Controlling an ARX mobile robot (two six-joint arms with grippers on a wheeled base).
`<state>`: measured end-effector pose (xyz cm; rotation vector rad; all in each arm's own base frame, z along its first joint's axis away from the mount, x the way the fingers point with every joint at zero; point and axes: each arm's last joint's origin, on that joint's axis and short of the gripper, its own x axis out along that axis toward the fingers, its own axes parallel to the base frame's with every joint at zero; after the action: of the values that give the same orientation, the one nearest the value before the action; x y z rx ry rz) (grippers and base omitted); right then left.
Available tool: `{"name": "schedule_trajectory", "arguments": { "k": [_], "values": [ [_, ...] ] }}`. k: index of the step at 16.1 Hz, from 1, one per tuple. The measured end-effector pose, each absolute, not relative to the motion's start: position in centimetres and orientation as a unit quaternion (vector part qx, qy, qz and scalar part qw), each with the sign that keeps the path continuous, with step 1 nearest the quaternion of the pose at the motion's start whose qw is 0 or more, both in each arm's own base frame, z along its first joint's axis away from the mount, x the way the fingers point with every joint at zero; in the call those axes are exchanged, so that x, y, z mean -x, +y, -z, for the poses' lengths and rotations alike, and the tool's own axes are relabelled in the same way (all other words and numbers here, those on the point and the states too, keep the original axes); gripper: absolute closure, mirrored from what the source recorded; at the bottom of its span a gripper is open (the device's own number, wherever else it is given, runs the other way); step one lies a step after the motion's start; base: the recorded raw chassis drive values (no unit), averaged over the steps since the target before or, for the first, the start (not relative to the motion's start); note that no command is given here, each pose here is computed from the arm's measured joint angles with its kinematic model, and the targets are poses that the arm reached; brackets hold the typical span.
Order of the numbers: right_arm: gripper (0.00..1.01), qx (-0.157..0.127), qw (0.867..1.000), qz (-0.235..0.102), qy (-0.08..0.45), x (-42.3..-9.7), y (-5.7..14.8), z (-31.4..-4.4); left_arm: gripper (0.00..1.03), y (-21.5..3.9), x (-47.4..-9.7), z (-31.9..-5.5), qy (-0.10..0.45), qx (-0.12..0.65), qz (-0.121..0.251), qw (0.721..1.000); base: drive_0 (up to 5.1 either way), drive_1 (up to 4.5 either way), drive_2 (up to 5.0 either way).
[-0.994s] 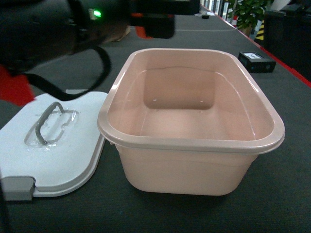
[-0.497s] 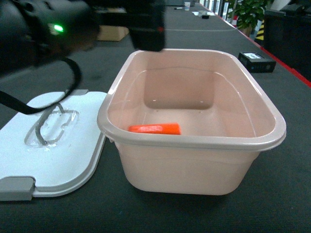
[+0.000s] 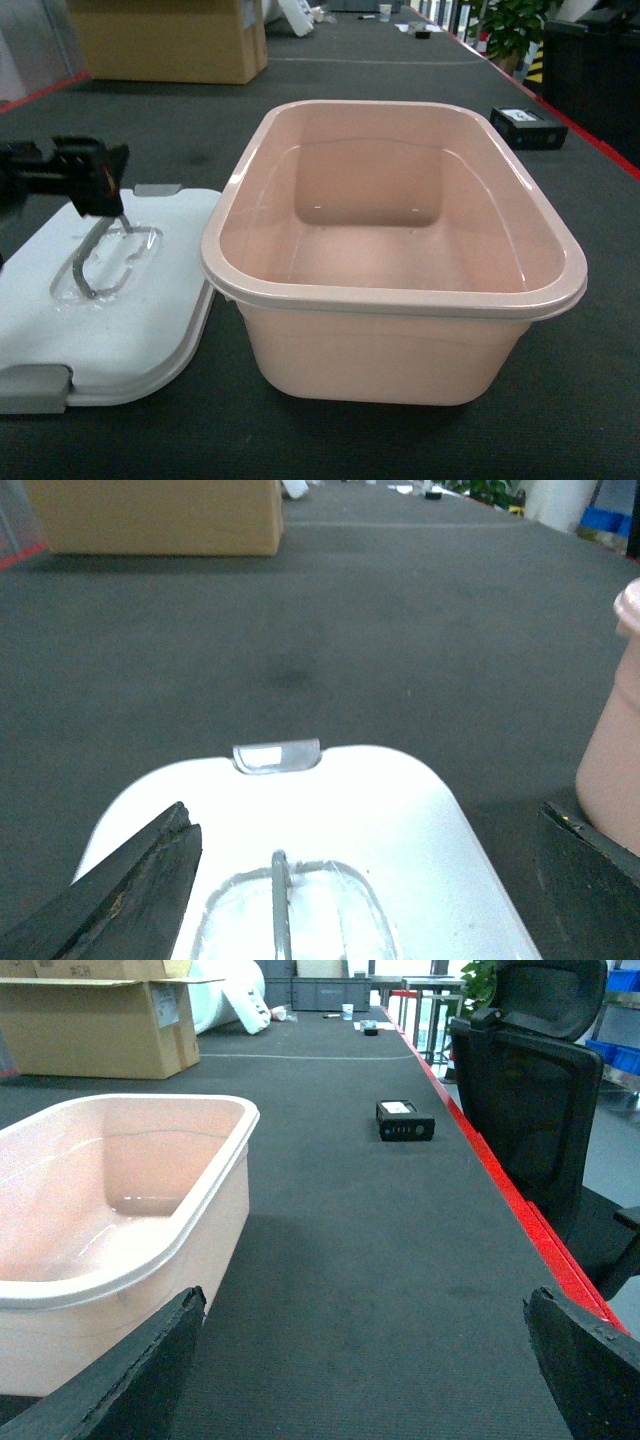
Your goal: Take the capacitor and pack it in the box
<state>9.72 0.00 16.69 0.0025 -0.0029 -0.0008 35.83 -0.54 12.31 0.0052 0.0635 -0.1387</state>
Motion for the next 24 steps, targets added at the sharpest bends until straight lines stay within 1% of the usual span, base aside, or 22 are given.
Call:
{"name": "schedule_trajectory", "arguments": {
  "k": [2,6,7,8,9,11,14,17,21,22,23,24],
  "values": [
    [0.03,-0.001,1.000,0.000,-0.002,-9.7,0.0,-16.7,0.05,-0.5,-37.1,-9.2,0.071,-0.007,0.067,0.995,0.0,0.00,0.0],
    [0.03,-0.001,1.000,0.000,-0.001,-9.7,0.0,-16.7,0.05,0.3,-38.2,-6.2,0.112,-0.005,0.052,0.992,0.0,0.00,0.0],
    [0.03,-0.001,1.000,0.000,-0.002,-9.7,0.0,-16.7,0.13,0.4,-38.2,-5.5,0.129,-0.002,0.050,0.990,0.0,0.00,0.0],
    [0.03,-0.001,1.000,0.000,-0.001,-9.7,0.0,-16.7,0.26,0.4,-38.2,-5.1,0.135,0.000,0.050,0.990,0.0,0.00,0.0],
    [0.03,-0.001,1.000,0.000,-0.001,-9.7,0.0,-16.7,0.46,0.3,-38.3,-5.2,0.134,0.003,0.050,0.990,0.0,0.00,0.0],
    [0.03,-0.001,1.000,0.000,-0.002,-9.7,0.0,-16.7,0.66,0.3,-38.3,-5.2,0.133,0.005,0.049,0.990,0.0,0.00,0.0],
    [0.03,-0.001,1.000,0.000,-0.002,-9.7,0.0,-16.7,1.01,0.3,-38.4,-5.2,0.133,0.004,0.043,0.990,0.0,0.00,0.0],
    [0.03,-0.001,1.000,0.000,-0.002,-9.7,0.0,-16.7,1.01,0.3,-38.4,-5.6,0.134,0.004,0.040,0.990,0.0,0.00,0.0],
    [0.03,-0.001,1.000,0.000,-0.001,-9.7,0.0,-16.7,1.01,0.6,-38.6,-8.4,0.114,0.003,0.029,0.993,0.0,0.00,0.0],
    [0.03,-0.001,1.000,0.000,-0.002,-9.7,0.0,-16.7,1.01,0.7,-38.6,-9.7,0.102,0.003,0.024,0.994,0.0,0.00,0.0],
    [0.03,-0.001,1.000,0.000,-0.001,-9.7,0.0,-16.7,1.01,1.0,-38.6,-11.6,0.082,0.004,0.013,0.997,0.0,0.00,0.0],
    [0.03,-0.001,1.000,0.000,-0.001,-9.7,0.0,-16.7,1.01,1.3,-38.4,-14.3,0.058,0.003,-0.003,0.998,0.0,0.00,0.0]
  ]
}}
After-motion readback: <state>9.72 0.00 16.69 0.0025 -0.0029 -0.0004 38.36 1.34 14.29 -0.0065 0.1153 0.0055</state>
